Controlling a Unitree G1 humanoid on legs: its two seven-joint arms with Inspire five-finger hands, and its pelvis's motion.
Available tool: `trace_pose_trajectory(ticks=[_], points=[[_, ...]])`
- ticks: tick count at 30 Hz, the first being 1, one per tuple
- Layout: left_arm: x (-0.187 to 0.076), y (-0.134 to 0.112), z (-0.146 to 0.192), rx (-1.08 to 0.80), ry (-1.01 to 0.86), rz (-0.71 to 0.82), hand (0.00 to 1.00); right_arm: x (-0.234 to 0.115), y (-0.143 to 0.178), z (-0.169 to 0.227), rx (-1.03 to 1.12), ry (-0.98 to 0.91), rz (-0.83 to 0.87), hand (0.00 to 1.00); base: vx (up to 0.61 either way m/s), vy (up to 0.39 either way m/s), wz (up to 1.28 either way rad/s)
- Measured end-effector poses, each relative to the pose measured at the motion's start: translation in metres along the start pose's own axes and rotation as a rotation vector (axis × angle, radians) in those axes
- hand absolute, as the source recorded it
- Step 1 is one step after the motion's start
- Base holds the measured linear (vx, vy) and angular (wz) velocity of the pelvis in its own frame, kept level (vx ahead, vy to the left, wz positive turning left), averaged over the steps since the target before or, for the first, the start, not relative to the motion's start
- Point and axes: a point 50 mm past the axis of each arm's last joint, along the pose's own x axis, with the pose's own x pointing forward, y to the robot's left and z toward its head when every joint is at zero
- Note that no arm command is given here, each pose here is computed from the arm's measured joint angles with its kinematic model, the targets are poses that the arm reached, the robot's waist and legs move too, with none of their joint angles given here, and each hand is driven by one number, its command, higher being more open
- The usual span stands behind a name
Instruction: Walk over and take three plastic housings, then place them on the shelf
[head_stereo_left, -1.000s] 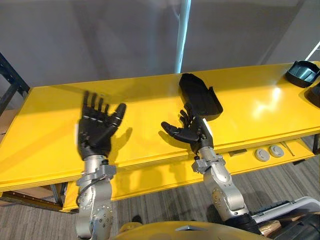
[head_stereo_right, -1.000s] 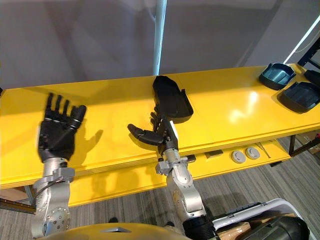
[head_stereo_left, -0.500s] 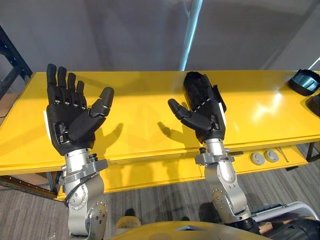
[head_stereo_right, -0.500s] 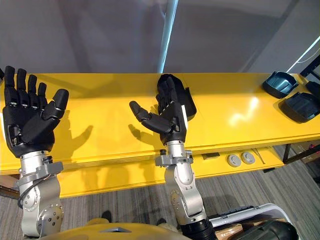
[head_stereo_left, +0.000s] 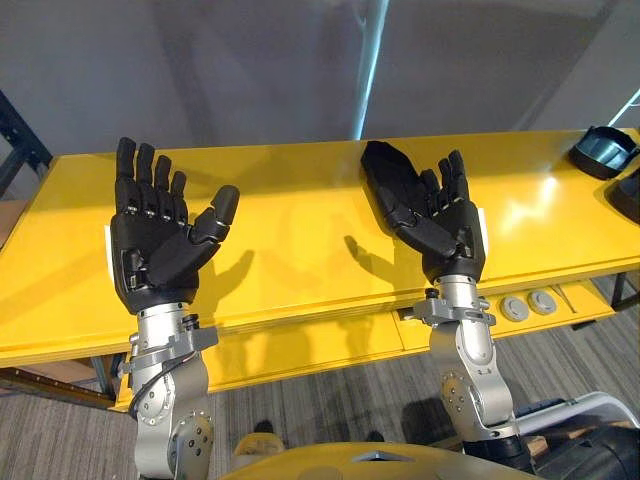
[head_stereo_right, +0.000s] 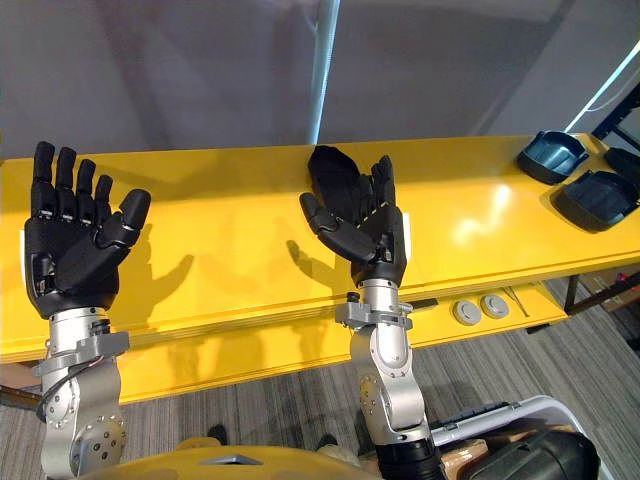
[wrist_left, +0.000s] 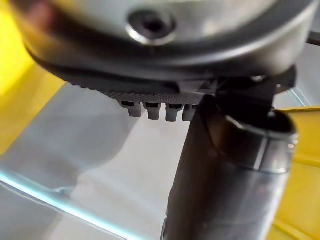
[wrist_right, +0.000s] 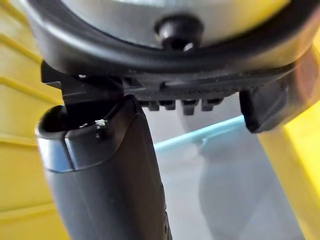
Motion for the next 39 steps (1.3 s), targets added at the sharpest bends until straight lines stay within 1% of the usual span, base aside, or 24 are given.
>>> trace_pose_trajectory(ticks=[2,5,10,15,19,24,26,29,32,37,39], points=[[0.000,-0.002,-0.001,-0.003,0.015,-0.029,1.00,0.002,-0.008,0.004,-0.054,-0.020,-0.028,1.00,0.02,0.006,-0.16],[0.000,-0.003,-0.004,0.004,0.052,-0.059,1.00,0.003,-0.018,0.008,-0.072,-0.041,-0.094,1.00,0.04,0.003,-0.12],[0.000,-0.004,-0.009,0.002,0.093,-0.079,1.00,0.003,-0.033,0.017,-0.098,-0.074,-0.153,1.00,0.02,0.027,-0.33],[0.001,-0.011,-0.016,-0.050,0.137,-0.130,1.00,-0.010,-0.048,0.027,-0.123,-0.094,-0.225,1.00,0.01,0.041,-0.40],[0.000,-0.018,-0.030,-0.079,0.198,-0.159,1.00,-0.030,-0.064,0.029,-0.152,-0.073,-0.313,1.00,-0.02,0.028,-0.40],[0.003,-0.023,-0.031,-0.076,0.202,-0.190,1.00,-0.046,-0.080,0.037,-0.196,-0.071,-0.365,1.00,-0.03,-0.003,-0.42],[0.004,-0.030,-0.032,-0.102,0.186,-0.211,1.00,-0.053,-0.084,0.043,-0.214,-0.083,-0.377,1.00,-0.01,-0.032,-0.13],[0.009,-0.038,-0.030,-0.127,0.148,-0.229,1.00,-0.054,-0.086,0.046,-0.223,-0.101,-0.372,1.00,0.00,-0.055,0.01],[0.013,-0.037,-0.029,-0.136,0.102,-0.196,1.00,-0.052,-0.083,0.049,-0.224,-0.131,-0.331,1.00,-0.01,-0.028,0.04],[0.011,-0.025,-0.027,-0.130,0.052,-0.058,1.00,-0.028,-0.066,0.059,-0.230,-0.208,-0.166,1.00,-0.09,0.017,-0.42],[0.003,-0.016,-0.026,-0.100,0.058,0.004,1.00,-0.025,-0.053,0.059,-0.198,-0.240,-0.078,1.00,-0.12,0.103,-0.53]])
